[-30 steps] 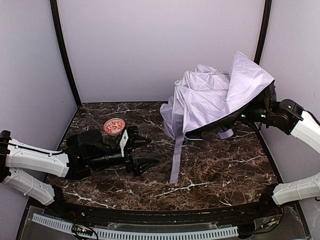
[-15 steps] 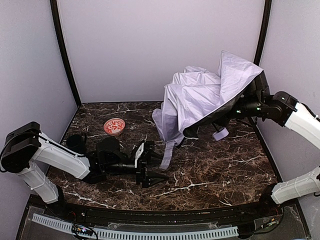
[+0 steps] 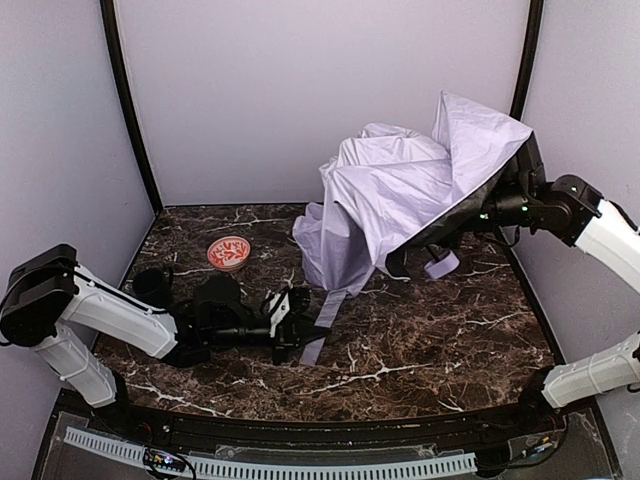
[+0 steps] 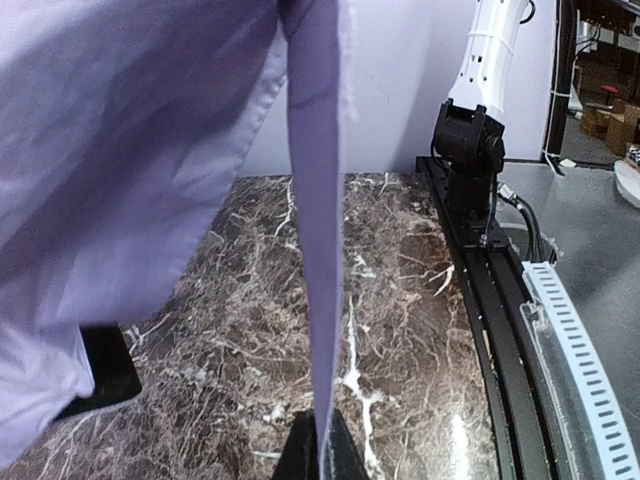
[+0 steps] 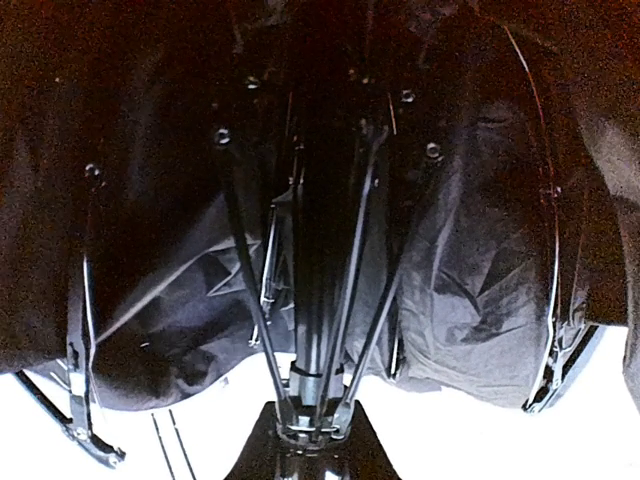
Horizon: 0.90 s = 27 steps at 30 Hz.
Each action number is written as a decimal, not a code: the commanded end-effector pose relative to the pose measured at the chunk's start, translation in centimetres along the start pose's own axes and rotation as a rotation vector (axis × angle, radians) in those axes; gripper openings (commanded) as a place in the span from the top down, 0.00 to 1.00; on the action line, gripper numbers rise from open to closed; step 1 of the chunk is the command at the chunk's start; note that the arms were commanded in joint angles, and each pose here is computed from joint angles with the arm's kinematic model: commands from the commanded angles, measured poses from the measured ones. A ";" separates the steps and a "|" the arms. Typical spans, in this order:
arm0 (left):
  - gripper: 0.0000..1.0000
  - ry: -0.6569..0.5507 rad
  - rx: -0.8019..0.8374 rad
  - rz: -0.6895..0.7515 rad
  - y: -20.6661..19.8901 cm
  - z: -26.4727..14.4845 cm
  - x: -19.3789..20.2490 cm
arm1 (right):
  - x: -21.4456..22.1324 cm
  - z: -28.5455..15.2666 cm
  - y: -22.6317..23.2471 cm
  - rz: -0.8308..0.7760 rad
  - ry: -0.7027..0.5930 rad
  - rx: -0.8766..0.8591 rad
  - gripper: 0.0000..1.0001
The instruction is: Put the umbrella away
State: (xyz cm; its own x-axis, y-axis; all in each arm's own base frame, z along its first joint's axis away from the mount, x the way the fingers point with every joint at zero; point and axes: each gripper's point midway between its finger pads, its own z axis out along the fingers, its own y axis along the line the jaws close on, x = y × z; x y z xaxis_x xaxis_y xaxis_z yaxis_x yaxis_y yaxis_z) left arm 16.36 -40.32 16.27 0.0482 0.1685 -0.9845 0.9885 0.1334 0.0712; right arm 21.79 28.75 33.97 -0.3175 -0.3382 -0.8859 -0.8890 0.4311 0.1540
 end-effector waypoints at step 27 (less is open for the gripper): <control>1.00 0.090 -0.187 0.333 9.8 1.2 2.8 | -0.6 2.5 2.1 -0.285 0.106 0.311 1.00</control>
State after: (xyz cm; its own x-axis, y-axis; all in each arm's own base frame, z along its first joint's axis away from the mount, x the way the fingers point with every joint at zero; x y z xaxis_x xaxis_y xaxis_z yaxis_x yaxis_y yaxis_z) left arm 27.57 -38.38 10.72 0.2736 0.3925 -0.8781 0.8912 0.2399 0.3850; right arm 13.99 33.24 24.07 -0.1721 -0.7695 -0.6150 -0.9676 0.2492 -0.0410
